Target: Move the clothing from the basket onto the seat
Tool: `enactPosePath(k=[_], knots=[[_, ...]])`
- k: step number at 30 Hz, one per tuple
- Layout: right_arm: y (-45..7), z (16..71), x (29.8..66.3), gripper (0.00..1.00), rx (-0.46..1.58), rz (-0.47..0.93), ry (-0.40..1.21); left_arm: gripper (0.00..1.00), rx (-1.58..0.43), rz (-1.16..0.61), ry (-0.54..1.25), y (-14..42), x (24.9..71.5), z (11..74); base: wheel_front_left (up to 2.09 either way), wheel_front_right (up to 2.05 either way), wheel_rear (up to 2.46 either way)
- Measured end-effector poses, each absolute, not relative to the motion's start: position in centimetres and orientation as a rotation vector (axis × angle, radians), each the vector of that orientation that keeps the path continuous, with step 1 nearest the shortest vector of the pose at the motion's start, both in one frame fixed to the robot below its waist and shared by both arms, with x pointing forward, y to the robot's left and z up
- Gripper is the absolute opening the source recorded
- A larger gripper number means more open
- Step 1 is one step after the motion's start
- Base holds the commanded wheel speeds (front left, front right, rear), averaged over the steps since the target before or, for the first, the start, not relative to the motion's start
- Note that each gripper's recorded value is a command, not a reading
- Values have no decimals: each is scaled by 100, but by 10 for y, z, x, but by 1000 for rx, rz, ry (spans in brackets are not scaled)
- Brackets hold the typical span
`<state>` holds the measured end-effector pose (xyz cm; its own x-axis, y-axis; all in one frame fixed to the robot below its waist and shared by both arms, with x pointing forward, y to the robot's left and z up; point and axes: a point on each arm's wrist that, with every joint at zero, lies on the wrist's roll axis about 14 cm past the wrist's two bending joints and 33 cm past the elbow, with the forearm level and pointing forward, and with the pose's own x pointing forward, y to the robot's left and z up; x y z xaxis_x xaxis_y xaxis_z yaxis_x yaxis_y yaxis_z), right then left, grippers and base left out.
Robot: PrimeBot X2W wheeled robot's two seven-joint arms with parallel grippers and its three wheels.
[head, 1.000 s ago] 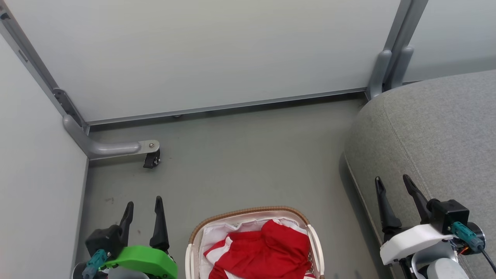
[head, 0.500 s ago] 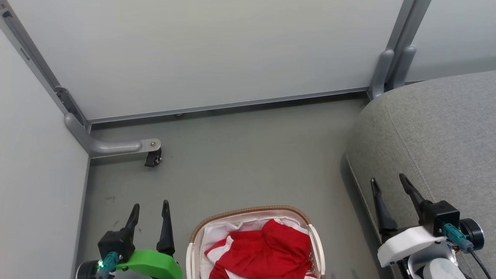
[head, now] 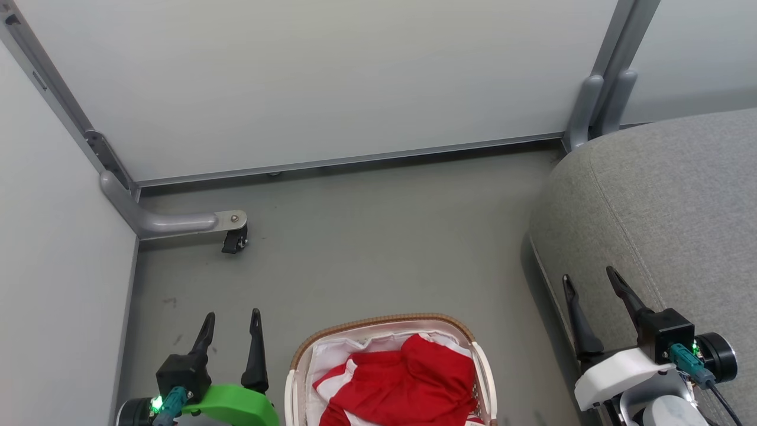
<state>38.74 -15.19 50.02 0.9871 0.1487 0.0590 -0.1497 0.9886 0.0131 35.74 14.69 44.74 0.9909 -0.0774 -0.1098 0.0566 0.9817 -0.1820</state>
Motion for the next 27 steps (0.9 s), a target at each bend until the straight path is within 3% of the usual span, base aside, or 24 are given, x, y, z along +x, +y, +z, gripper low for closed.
enactPosePath(k=[17, 27], knots=[[-152, 498, 391, 100, 23, 148, -52, 100, -172, -80, 139, 143, 360, 441, 0, 0, 0], [-151, 500, 417, 100, 12, 153, -67, 100, -123, -172, 161, 124, 396, 433, 0, 0, 0]])
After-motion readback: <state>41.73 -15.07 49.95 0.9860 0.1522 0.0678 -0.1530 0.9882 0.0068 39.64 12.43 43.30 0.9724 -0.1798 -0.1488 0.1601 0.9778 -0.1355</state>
